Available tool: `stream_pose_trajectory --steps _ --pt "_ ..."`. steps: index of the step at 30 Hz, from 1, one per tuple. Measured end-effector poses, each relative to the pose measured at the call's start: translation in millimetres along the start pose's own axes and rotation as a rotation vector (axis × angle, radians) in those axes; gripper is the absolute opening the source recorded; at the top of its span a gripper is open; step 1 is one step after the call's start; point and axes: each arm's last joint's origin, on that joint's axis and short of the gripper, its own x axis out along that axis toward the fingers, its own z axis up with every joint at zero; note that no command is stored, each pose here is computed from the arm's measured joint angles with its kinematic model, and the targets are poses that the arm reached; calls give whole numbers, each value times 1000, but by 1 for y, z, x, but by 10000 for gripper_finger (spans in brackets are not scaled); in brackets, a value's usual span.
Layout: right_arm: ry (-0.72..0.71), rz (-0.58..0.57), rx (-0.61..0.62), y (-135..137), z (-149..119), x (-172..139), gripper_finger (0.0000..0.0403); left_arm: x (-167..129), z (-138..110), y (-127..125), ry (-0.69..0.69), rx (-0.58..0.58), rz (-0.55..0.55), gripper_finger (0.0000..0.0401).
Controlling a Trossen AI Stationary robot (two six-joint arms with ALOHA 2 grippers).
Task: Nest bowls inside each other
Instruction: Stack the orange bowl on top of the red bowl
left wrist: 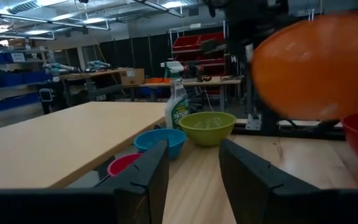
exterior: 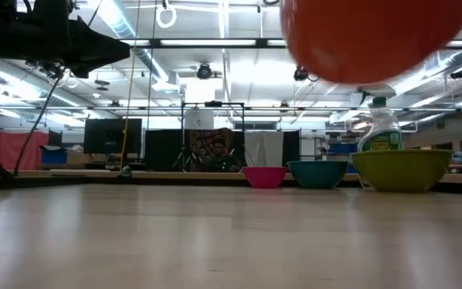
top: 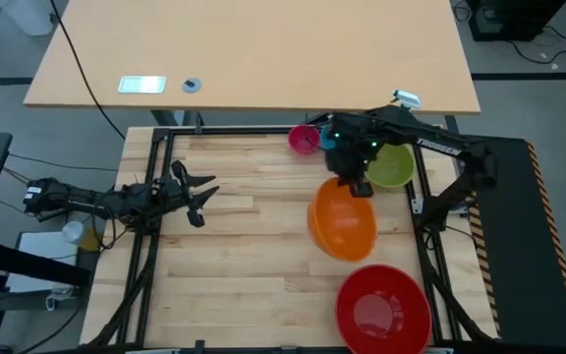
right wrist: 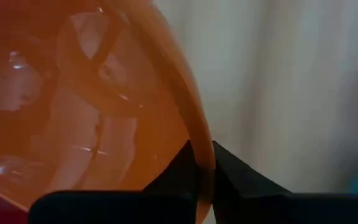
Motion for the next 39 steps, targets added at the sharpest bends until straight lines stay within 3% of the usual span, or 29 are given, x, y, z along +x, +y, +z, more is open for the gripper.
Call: stream_pose_trajectory --steps 4,8,13,23,31,39 --pt "47 179 89 24 -5 1 33 0 0 0 -1 -14 -1 144" --pt "117 242 139 55 -9 3 34 0 6 1 -56 -73 5 144" --pt "235 226 187 94 -18 25 34 -1 15 3 -138 -188 9 144" --pt "474 138 362 157 -49 89 31 -1 15 3 -140 -177 10 144" --pt "489 90 458 178 -67 125 32 -1 15 3 -140 -176 10 144" --pt "585 1 547 179 -93 147 41 -1 15 3 -140 -186 9 144"
